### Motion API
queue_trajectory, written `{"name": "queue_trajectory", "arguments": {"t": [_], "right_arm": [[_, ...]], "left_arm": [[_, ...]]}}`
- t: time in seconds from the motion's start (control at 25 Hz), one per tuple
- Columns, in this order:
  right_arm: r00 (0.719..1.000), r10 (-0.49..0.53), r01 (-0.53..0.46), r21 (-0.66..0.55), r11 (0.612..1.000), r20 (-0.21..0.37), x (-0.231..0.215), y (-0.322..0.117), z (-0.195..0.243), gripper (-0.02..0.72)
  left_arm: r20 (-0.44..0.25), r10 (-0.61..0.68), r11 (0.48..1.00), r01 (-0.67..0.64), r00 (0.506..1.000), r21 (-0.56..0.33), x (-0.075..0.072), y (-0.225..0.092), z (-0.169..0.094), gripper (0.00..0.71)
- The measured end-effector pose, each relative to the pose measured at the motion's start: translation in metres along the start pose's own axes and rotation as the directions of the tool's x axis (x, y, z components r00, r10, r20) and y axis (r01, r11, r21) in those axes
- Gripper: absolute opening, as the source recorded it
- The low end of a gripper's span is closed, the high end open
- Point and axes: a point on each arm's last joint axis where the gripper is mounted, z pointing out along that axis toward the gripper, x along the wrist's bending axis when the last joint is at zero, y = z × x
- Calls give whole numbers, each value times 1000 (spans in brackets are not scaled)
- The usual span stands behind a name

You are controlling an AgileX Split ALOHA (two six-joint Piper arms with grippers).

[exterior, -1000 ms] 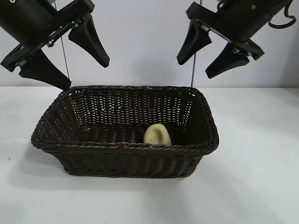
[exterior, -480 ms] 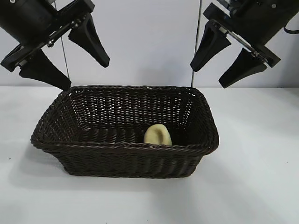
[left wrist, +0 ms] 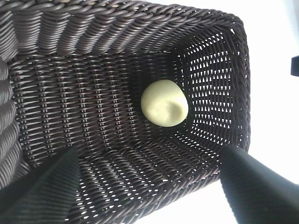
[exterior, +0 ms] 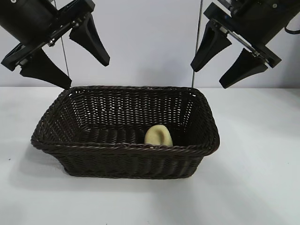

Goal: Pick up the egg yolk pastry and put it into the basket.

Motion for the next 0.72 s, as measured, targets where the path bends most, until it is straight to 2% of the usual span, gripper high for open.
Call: {"name": "queue_trajectory", "arguments": {"t": [0.72], "right_arm": [[1000,4,-4,-3,1000,-7,1,0,0,537]], "left_arm": [[0,0,1000,0,1000,0,0,0,0,596]]}}
